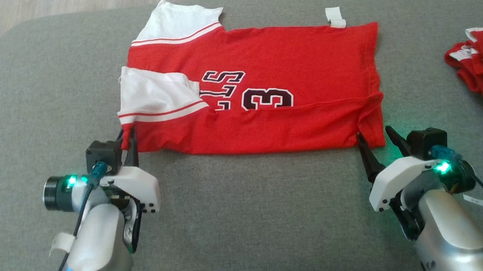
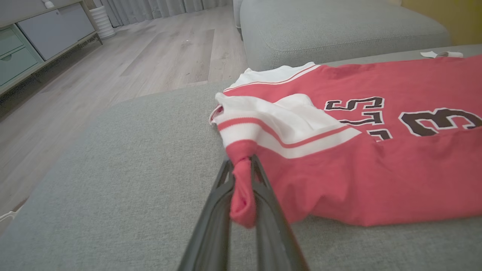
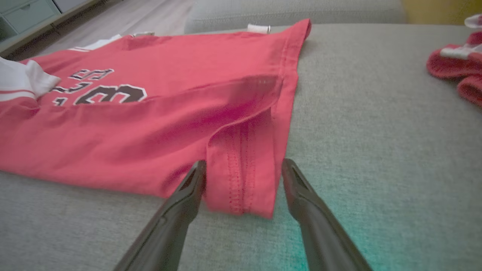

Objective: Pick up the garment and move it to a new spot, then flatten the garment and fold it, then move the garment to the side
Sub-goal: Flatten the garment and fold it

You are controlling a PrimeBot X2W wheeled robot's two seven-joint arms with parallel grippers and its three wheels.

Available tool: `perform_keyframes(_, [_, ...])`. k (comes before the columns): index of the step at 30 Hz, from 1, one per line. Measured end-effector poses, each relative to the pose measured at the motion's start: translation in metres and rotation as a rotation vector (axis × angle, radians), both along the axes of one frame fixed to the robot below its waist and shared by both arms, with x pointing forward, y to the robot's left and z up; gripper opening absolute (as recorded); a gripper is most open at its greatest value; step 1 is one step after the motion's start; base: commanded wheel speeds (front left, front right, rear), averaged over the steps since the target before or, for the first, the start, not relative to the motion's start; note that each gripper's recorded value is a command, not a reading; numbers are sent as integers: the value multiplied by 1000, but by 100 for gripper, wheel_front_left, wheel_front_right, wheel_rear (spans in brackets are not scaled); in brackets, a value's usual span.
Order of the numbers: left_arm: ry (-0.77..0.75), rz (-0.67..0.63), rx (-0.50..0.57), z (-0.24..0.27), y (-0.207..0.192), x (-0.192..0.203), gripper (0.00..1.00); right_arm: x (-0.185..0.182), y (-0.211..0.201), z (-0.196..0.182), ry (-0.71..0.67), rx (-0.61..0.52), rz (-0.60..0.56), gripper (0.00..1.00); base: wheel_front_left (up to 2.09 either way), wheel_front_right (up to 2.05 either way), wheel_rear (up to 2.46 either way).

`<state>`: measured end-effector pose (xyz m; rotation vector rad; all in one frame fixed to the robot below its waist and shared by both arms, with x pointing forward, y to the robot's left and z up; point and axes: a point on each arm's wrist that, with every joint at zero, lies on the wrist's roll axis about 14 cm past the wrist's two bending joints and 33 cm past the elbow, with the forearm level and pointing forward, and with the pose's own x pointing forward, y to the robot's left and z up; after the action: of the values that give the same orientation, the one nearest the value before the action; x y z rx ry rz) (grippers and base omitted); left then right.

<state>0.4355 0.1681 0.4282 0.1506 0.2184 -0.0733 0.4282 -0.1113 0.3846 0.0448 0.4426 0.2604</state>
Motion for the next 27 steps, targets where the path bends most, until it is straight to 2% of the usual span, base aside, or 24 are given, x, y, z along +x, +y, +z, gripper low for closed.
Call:
perform_keyframes(8, [-16, -15, -3, 4, -5, 1, 0, 1, -8, -19, 62, -41, -14, 100, 0, 0, 0])
perform_keyframes(15, [-17, -31, -3, 4, -10, -2, 0, 1, -13, -19, 65, -8, -50, 100, 0, 0, 0])
perform_keyframes(16, [-11, -37, -3, 2, -12, -3, 0, 0, -11, -20, 64, 6, -49, 93, 0, 0, 0])
perform_keyframes(17, [-8, -39, -4, 1, -13, -3, 0, -1, -9, -20, 67, 16, -47, 67, 0, 0, 0])
perform_keyframes(18, [-7, -41, -4, 0, -13, -3, 0, -1, -7, -20, 70, 26, -47, 29, 0, 0, 0])
perform_keyframes(19, [-7, -43, -4, 0, -14, -2, 0, 0, -6, -20, 70, 31, -45, 0, 0, 0, 0])
perform_keyframes(27, [-9, -45, 3, 2, -11, -2, 0, 0, -7, -14, 57, 58, -63, 0, 0, 0, 0])
